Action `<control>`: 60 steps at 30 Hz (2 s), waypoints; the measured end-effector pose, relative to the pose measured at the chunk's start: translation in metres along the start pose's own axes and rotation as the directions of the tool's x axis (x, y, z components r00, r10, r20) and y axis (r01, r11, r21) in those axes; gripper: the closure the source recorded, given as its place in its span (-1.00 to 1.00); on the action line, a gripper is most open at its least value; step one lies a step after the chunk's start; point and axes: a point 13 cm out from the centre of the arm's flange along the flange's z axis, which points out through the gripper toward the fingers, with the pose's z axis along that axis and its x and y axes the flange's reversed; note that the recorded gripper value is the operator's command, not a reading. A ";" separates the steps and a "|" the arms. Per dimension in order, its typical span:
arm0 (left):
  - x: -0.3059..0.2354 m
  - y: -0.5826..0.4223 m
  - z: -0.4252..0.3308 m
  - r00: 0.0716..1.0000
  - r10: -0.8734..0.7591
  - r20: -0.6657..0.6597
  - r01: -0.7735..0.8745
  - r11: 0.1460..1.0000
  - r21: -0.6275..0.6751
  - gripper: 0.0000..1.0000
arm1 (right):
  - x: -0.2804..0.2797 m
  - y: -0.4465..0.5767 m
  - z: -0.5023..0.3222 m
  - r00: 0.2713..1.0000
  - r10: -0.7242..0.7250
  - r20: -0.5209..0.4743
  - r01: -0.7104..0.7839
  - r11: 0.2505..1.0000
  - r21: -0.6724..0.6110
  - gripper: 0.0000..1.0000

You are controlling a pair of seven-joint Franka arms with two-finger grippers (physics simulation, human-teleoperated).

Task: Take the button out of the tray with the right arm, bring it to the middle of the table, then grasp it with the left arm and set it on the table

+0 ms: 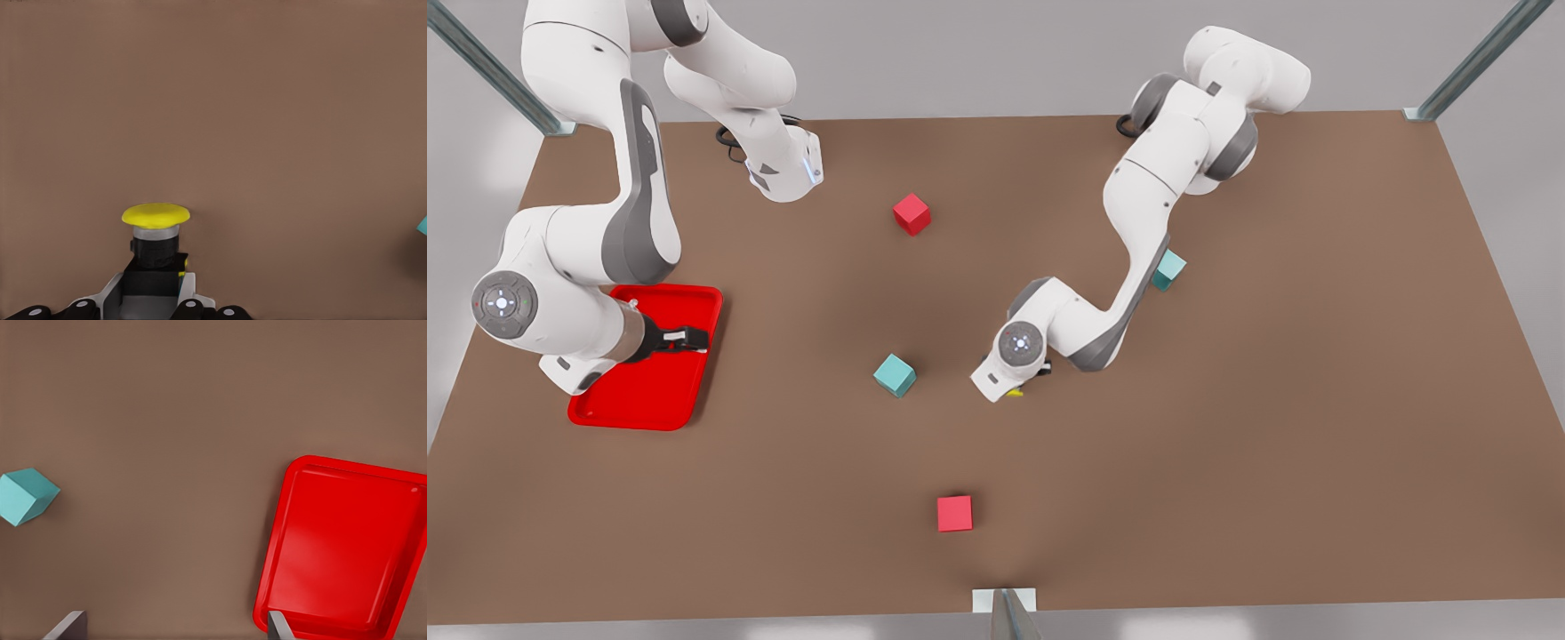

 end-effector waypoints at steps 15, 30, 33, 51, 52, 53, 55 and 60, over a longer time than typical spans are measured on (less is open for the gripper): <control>-0.073 0.089 -0.089 0.958 -0.265 0.104 0.256 0.962 0.092 0.35 | -0.005 0.006 0.006 1.000 0.020 -0.004 -0.020 1.000 0.013 -1.00; -0.139 0.098 -0.073 0.726 -0.411 0.551 0.435 0.895 0.095 0.35 | 0.006 -0.010 0.006 0.997 0.076 0.017 -0.076 0.997 0.014 -1.00; -0.144 0.107 -0.061 0.676 -0.340 0.654 0.417 0.908 0.041 0.36 | 0.004 -0.011 0.012 0.997 0.080 0.009 -0.080 0.997 0.012 -1.00; -0.148 0.106 -0.022 0.478 -0.241 0.845 0.304 0.948 0.098 0.36 | 0.001 -0.006 0.019 0.997 0.082 0.001 -0.082 0.997 0.013 -1.00; -0.147 0.106 -0.020 0.469 -0.235 0.851 0.301 0.949 0.096 0.36 | 0.001 -0.005 0.020 0.997 0.082 -0.001 -0.082 0.997 0.013 -1.00; -0.146 0.106 -0.018 0.460 -0.229 0.858 0.298 0.950 0.094 0.36 | 0.001 -0.005 0.021 0.997 0.081 -0.002 -0.081 0.997 0.013 -1.00; -0.145 0.106 -0.015 0.443 -0.226 0.868 0.299 0.949 0.094 0.37 | 0.000 -0.004 0.022 0.997 0.081 -0.005 -0.081 0.997 0.013 -1.00; -0.141 0.104 -0.007 0.411 -0.263 0.873 0.319 0.938 0.133 0.37 | 0.000 -0.004 0.025 0.996 0.084 -0.010 -0.084 0.996 0.013 -1.00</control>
